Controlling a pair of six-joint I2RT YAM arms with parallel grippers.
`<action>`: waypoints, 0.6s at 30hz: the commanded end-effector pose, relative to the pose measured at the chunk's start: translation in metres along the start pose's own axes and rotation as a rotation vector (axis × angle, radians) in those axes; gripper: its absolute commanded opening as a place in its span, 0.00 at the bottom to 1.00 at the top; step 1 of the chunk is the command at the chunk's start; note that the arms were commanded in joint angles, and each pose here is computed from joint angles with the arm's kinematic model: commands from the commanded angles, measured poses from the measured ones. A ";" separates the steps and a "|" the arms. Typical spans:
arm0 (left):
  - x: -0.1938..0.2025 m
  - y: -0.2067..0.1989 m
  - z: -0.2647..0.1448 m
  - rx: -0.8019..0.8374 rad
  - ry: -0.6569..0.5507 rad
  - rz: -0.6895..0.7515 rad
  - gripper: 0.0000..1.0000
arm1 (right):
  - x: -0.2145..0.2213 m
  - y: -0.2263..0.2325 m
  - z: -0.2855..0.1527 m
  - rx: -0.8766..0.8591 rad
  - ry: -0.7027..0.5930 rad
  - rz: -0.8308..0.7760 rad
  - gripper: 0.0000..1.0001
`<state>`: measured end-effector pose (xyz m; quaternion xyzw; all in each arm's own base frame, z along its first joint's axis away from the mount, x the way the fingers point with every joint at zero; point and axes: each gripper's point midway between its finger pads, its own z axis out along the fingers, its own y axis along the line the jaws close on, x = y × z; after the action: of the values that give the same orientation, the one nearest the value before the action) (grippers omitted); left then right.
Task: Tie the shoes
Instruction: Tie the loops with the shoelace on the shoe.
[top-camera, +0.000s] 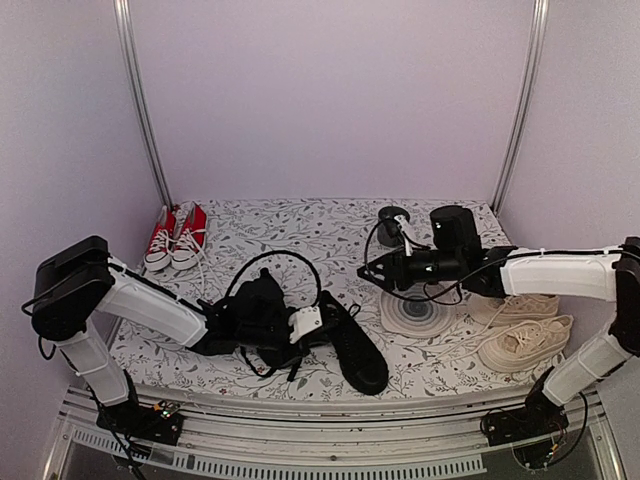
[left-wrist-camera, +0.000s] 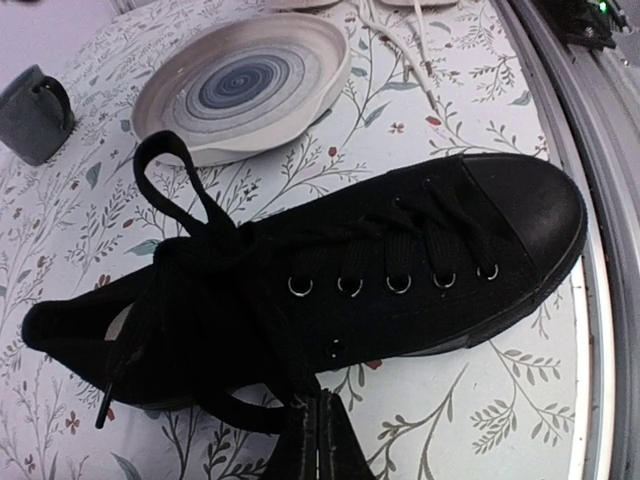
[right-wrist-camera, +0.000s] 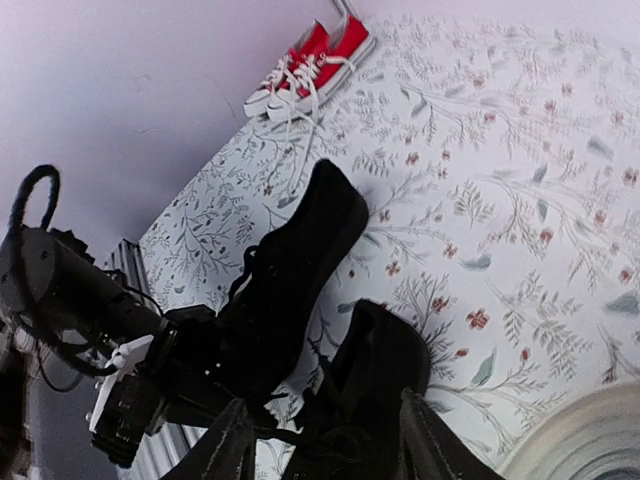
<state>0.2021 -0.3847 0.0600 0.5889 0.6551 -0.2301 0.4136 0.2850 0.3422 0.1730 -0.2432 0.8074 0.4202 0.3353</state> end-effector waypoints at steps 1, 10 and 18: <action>-0.014 -0.002 -0.006 0.011 -0.057 -0.018 0.00 | 0.010 0.021 -0.029 -0.086 -0.007 -0.703 0.51; -0.017 -0.011 -0.009 0.052 -0.087 -0.034 0.00 | 0.033 0.005 -0.014 -0.110 0.162 -1.440 0.50; -0.014 -0.011 -0.010 0.054 -0.082 -0.037 0.00 | 0.047 -0.007 0.015 -0.068 0.216 -1.758 0.51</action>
<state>0.1915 -0.3884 0.0673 0.5804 0.6491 -0.2699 0.4110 0.2515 0.3395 0.1278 -0.7882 0.4214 0.0827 0.4408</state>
